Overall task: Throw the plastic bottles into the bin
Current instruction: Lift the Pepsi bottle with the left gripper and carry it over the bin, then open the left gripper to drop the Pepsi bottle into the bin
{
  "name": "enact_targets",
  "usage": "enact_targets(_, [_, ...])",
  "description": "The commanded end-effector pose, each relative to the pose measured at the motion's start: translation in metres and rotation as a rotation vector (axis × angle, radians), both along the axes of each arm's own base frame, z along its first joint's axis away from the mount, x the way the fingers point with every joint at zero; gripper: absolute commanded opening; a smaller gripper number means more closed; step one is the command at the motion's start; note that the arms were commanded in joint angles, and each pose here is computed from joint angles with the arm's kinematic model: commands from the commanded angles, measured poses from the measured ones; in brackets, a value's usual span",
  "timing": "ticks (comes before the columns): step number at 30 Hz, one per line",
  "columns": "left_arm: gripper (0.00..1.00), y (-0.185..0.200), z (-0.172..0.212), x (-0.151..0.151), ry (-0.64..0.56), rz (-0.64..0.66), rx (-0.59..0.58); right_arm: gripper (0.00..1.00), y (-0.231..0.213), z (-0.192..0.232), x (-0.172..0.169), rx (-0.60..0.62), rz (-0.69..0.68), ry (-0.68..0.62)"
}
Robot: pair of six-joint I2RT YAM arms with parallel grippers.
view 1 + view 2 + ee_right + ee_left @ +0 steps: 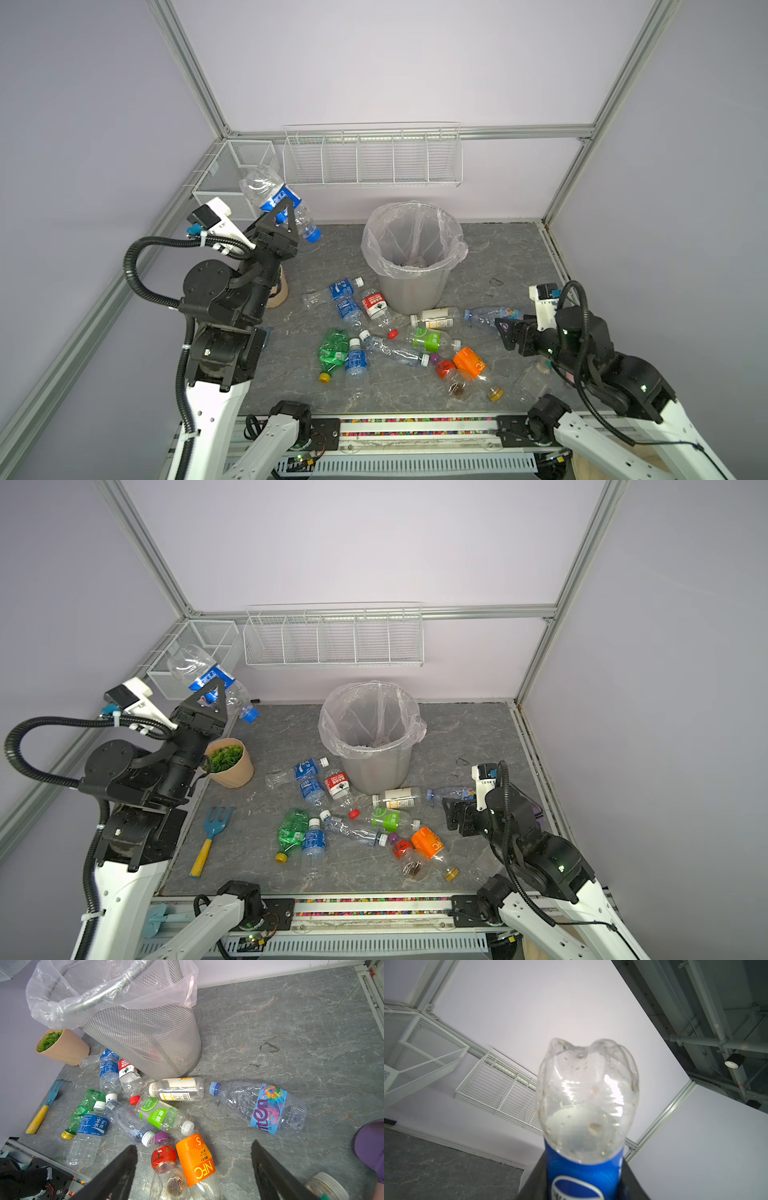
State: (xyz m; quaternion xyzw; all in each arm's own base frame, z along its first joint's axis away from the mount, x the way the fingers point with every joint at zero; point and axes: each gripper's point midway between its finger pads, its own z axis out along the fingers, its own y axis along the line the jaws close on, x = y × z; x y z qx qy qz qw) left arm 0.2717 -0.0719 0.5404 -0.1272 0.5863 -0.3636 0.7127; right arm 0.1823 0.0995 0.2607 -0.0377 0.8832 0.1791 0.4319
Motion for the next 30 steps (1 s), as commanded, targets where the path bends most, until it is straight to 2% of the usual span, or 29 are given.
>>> enact_targets(1, [0.16,-0.012,0.016,0.008,-0.050,0.018,0.058,0.88,-0.001,-0.001,0.000,0.017,-0.010,0.000])
enact_targets(8, [0.17,-0.083,0.005,0.039,-0.026,-0.073,0.197,0.88,-0.004,-0.003,-0.002,0.004,-0.014,0.000])
enact_targets(12, [0.18,-0.131,-0.017,0.063,0.021,-0.145,0.283,0.88,-0.006,-0.002,-0.004,-0.002,-0.015,-0.002])
enact_targets(14, [0.20,-0.153,-0.037,0.080,0.087,-0.184,0.348,0.88,-0.008,-0.001,-0.005,-0.005,-0.014,-0.006])
enact_targets(15, [0.25,-0.164,-0.055,0.090,0.156,-0.198,0.405,0.88,-0.009,0.001,-0.006,-0.007,-0.018,-0.009])
enact_targets(16, [0.48,-0.174,-0.074,0.102,0.247,-0.215,0.465,0.88,-0.010,0.002,-0.007,-0.010,-0.017,-0.014])
enact_targets(17, [0.76,-0.180,-0.088,0.108,0.325,-0.234,0.517,0.88,-0.011,0.004,-0.007,-0.010,-0.020,-0.017])
enact_targets(18, [0.98,-0.184,-0.097,0.113,0.400,-0.248,0.560,0.88,-0.012,0.005,-0.008,-0.010,-0.019,-0.021])
enact_targets(20, [1.00,-0.187,-0.099,0.109,0.456,-0.257,0.616,0.88,-0.014,0.007,-0.010,-0.012,-0.021,-0.027])
enact_targets(22, [1.00,-0.187,-0.072,0.094,0.366,-0.249,0.613,0.88,-0.015,0.006,-0.011,-0.014,-0.022,-0.029])
enact_targets(26, [1.00,-0.170,-0.029,0.065,0.198,-0.249,0.497,0.88,-0.015,0.003,-0.010,-0.011,-0.025,-0.024])
enact_targets(30, [1.00,-0.153,-0.020,0.044,0.170,-0.244,0.461,0.88,-0.010,0.002,-0.008,-0.001,-0.016,-0.018])
